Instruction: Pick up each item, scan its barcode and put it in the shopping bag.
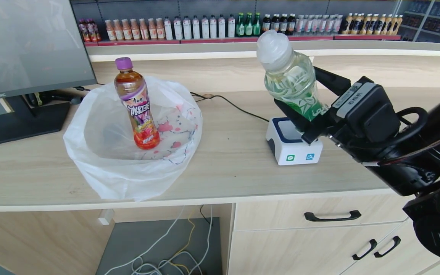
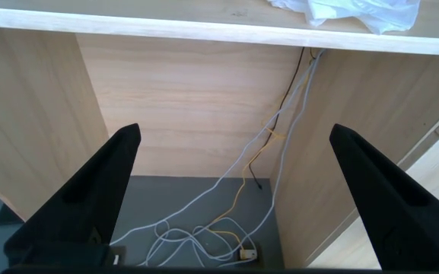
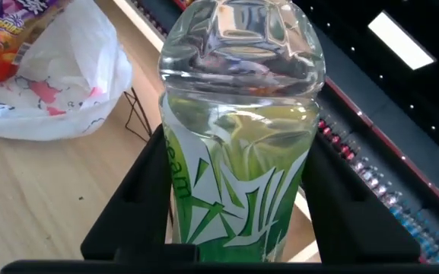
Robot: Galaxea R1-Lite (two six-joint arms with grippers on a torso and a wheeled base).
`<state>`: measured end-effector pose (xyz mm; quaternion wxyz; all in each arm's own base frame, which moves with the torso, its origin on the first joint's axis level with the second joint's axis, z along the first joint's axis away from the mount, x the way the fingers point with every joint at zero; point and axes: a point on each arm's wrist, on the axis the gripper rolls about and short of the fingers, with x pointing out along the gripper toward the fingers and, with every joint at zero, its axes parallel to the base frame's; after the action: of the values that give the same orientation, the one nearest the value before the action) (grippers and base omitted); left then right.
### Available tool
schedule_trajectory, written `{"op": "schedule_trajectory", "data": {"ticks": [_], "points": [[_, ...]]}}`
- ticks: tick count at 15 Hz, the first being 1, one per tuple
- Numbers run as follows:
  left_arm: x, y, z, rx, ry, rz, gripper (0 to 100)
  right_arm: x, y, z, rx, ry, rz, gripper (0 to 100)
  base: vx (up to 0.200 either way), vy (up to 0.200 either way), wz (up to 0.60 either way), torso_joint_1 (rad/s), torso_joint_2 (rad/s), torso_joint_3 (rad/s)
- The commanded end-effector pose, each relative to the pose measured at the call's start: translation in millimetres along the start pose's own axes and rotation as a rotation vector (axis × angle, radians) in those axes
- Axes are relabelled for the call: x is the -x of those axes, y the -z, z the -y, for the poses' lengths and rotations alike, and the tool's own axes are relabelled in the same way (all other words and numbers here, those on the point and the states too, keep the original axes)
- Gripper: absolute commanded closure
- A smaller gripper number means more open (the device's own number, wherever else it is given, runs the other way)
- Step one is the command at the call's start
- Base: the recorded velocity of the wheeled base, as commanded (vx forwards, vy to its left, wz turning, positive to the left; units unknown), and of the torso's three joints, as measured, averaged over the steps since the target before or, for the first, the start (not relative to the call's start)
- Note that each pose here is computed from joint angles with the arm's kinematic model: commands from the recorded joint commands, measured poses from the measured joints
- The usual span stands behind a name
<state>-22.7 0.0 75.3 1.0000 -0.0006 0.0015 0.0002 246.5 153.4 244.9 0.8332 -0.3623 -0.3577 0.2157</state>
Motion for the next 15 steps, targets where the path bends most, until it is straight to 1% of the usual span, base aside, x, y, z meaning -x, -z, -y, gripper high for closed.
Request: {"op": "schedule_trajectory", "data": {"ticks": [1, 3, 6, 9, 11, 15], "points": [[0.0, 0.0, 0.0, 0.0, 0.0, 0.0, 0, -0.5, 2.1, -2.7, 0.016, -0.012, 0.001, 100, 0.0, 0.0, 0.0, 0.0, 0.0, 0.0], [0.0, 0.0, 0.0, 0.0, -0.001, 0.0, 0, -0.6, 4.7, -5.3, 0.048, -0.021, -0.007, 100, 0.0, 0.0, 0.0, 0.0, 0.0, 0.0], [0.0, 0.0, 0.0, 0.0, 0.0, 0.0, 0, -4.3, 13.0, -14.9, 0.096, -0.051, -0.02, 100, 0.0, 0.0, 0.0, 0.0, 0.0, 0.0], [0.0, 0.0, 0.0, 0.0, -0.001, 0.0, 0, -3.8, 18.0, -9.1, 0.159, -0.067, 0.015, 100, 0.0, 0.0, 0.0, 0.0, 0.0, 0.0], [0.0, 0.0, 0.0, 0.0, -0.001, 0.0, 0, -1.3, 24.1, -9.4, 0.176, -0.097, 0.031, 100, 0.0, 0.0, 0.0, 0.0, 0.0, 0.0], [0.0, 0.0, 0.0, 0.0, 0.0, 0.0, 0, 1.1, 31.8, -5.9, 0.189, -0.112, 0.036, 100, 0.0, 0.0, 0.0, 0.0, 0.0, 0.0]]}}
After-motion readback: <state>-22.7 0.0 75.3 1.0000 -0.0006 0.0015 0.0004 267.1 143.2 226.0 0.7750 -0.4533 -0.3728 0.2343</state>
